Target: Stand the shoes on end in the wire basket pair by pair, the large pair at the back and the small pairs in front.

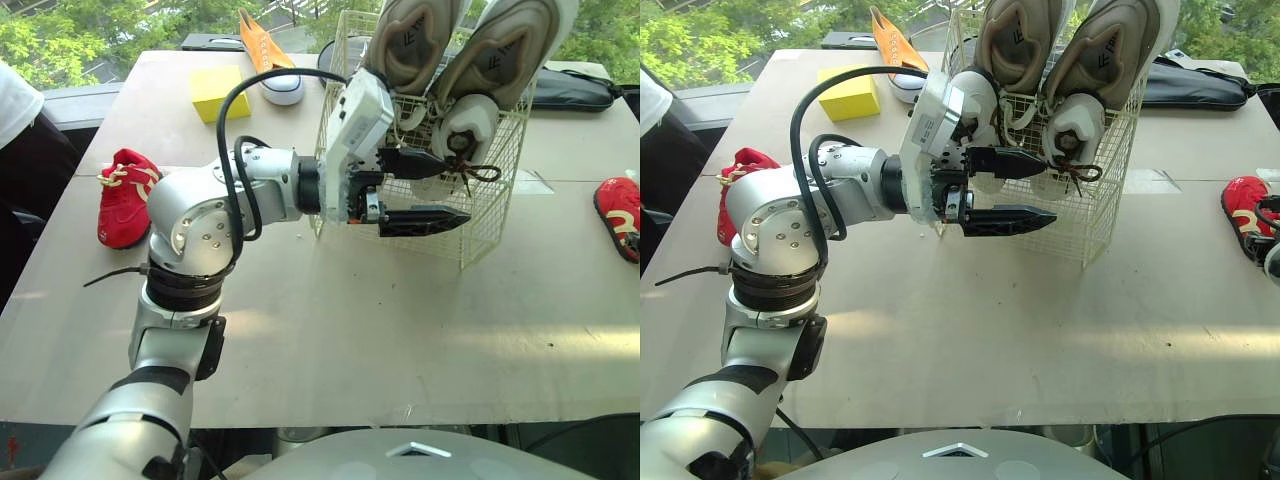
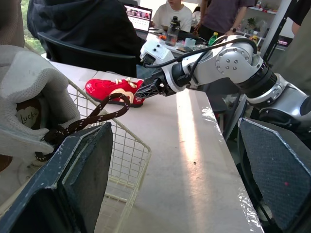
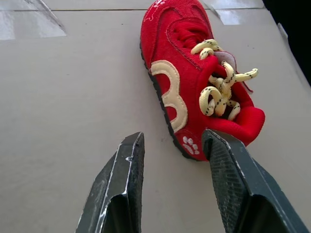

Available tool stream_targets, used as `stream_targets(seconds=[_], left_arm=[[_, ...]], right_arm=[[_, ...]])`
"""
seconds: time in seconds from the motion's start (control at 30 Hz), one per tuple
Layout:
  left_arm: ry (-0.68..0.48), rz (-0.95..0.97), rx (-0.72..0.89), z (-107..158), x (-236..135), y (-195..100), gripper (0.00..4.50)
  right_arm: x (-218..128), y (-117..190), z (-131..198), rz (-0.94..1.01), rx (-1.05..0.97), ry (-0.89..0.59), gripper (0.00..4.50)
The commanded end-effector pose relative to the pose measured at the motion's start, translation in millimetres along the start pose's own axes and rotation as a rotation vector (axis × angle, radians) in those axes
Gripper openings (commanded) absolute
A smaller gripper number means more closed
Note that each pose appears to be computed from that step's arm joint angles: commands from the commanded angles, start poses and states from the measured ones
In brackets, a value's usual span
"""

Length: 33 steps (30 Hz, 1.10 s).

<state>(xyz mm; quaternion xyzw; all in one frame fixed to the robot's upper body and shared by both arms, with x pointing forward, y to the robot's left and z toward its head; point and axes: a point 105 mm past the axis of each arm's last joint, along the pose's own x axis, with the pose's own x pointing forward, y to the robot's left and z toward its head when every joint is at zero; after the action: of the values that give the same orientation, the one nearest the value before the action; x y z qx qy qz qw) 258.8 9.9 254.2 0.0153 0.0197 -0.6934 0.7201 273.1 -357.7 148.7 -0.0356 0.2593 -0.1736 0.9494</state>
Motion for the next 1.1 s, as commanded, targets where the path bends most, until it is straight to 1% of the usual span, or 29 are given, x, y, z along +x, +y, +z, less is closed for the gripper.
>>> stream_targets(seconds=[0.03,0.07,0.13,0.23,0.43,0.57,0.83,1.0,1.03,1.1], left_arm=[[-0.03,-0.012,0.034,7.5,0.3,-6.6,4.5],[-0.031,-0.013,0.034,7.5,1.0,-6.9,4.5],[-0.032,-0.013,0.034,7.2,1.5,-6.9,4.5],[-0.034,-0.012,0.032,6.9,1.8,-7.0,4.5],[-0.038,-0.017,0.029,6.7,3.7,-8.4,4.5],[-0.038,-0.019,0.03,6.1,3.7,-9.8,4.5],[-0.037,-0.018,0.032,5.8,3.4,-11.2,4.5],[-0.042,-0.019,0.028,5.4,4.6,-11.6,4.5],[-0.042,-0.018,0.027,5.3,4.6,-11.6,4.5],[-0.043,-0.016,0.026,5.2,4.5,-11.7,4.5]], right_arm=[[-14.1,-6.1,25.0,-0.062,-0.002,-0.098,2.98],[-13.6,-6.5,25.6,-0.075,-0.02,-0.097,3.63],[-11.6,-8.8,26.6,-0.098,-0.029,-0.094,4.44],[-6.5,-16.3,27.3,-0.142,-0.048,-0.079,4.44],[14.6,-35.5,22.2,-0.215,-0.05,0.007,4.44],[22.6,-50.1,25.3,-0.293,-0.095,0.06,4.44],[30.9,-43.6,12.2,-0.235,-0.023,0.183,4.44],[38.7,-44.4,-4.9,-0.222,0.032,0.26,4.44],[39.7,-45.0,-6.9,-0.223,0.041,0.268,3.9],[40.8,-43.9,-8.8,-0.216,0.038,0.281,3.21]])
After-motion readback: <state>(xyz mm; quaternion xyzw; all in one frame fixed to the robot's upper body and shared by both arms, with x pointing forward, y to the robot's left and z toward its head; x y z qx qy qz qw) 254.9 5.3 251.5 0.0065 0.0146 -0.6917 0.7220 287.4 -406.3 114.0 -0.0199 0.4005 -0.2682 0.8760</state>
